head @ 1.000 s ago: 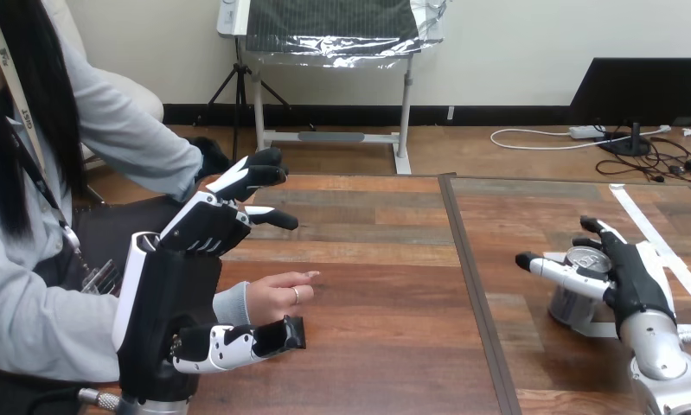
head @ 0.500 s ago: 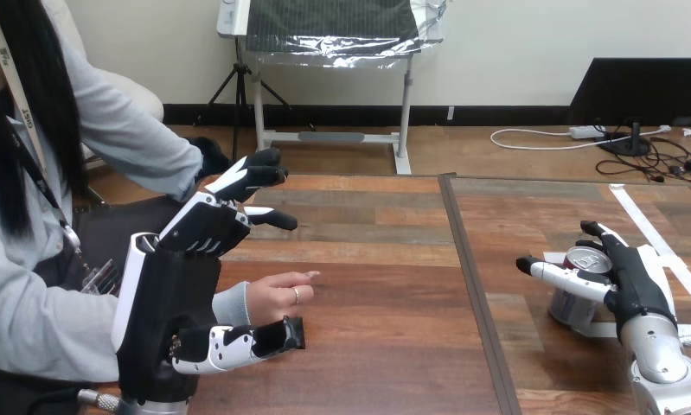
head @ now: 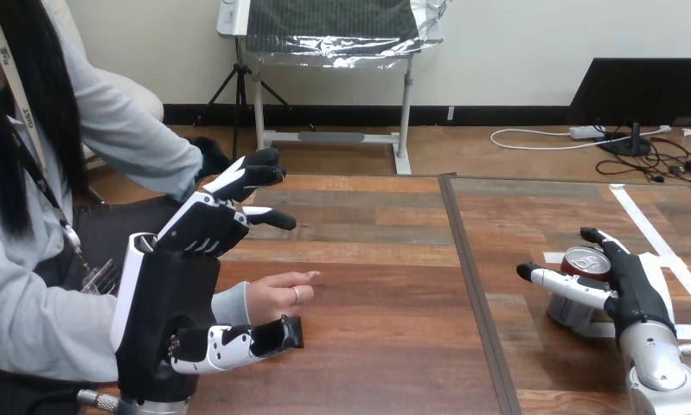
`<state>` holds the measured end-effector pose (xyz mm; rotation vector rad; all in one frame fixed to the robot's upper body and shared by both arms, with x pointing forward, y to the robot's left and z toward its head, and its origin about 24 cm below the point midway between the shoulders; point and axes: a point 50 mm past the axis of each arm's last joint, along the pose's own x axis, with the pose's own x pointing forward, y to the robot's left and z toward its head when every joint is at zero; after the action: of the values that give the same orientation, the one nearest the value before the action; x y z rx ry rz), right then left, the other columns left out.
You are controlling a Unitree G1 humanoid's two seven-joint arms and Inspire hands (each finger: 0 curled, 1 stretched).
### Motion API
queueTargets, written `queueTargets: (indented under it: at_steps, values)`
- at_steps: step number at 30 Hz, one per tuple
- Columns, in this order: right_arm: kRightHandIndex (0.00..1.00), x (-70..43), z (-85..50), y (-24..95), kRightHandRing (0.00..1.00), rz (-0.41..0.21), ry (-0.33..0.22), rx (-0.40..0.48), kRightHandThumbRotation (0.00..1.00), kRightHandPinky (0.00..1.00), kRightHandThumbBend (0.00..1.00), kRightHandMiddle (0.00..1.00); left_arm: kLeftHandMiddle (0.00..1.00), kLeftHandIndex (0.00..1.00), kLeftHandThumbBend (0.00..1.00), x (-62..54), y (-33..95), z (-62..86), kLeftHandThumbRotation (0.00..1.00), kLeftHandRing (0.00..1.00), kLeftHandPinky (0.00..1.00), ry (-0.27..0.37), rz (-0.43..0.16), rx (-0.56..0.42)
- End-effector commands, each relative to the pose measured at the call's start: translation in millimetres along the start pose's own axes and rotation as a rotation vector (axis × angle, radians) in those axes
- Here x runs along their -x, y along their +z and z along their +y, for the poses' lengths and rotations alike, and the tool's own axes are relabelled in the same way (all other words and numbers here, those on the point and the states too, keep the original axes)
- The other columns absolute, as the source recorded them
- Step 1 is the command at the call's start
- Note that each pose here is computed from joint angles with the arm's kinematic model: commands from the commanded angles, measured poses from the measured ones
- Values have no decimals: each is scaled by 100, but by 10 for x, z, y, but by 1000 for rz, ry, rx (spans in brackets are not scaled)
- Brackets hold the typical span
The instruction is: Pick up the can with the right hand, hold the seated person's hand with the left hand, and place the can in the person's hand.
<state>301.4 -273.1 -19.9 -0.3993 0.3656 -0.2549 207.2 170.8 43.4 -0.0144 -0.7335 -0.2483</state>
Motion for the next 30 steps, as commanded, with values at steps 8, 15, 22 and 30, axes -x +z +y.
queueTargets:
  at_steps: [8, 15, 22, 30]
  values:
    - [83, 6, 65, 21, 78, -10, -25, -20, 13, 69, 96, 80, 85, 74, 100, -135, 73, 17, 43, 83, 61, -16, -77, -12]
    - [76, 8, 65, 34, 71, -23, -57, 0, 6, 63, 94, 73, 85, 74, 100, -123, 75, 23, 43, 83, 61, -19, -66, -11]
    - [71, 10, 63, 36, 66, -28, -65, -5, 1, 60, 91, 68, 85, 74, 100, -117, 81, 22, 42, 83, 61, -14, -67, -12]
    - [66, 9, 59, 49, 61, -35, -83, -14, 0, 57, 88, 62, 85, 74, 100, -115, 86, 22, 43, 82, 61, -10, -74, -19]
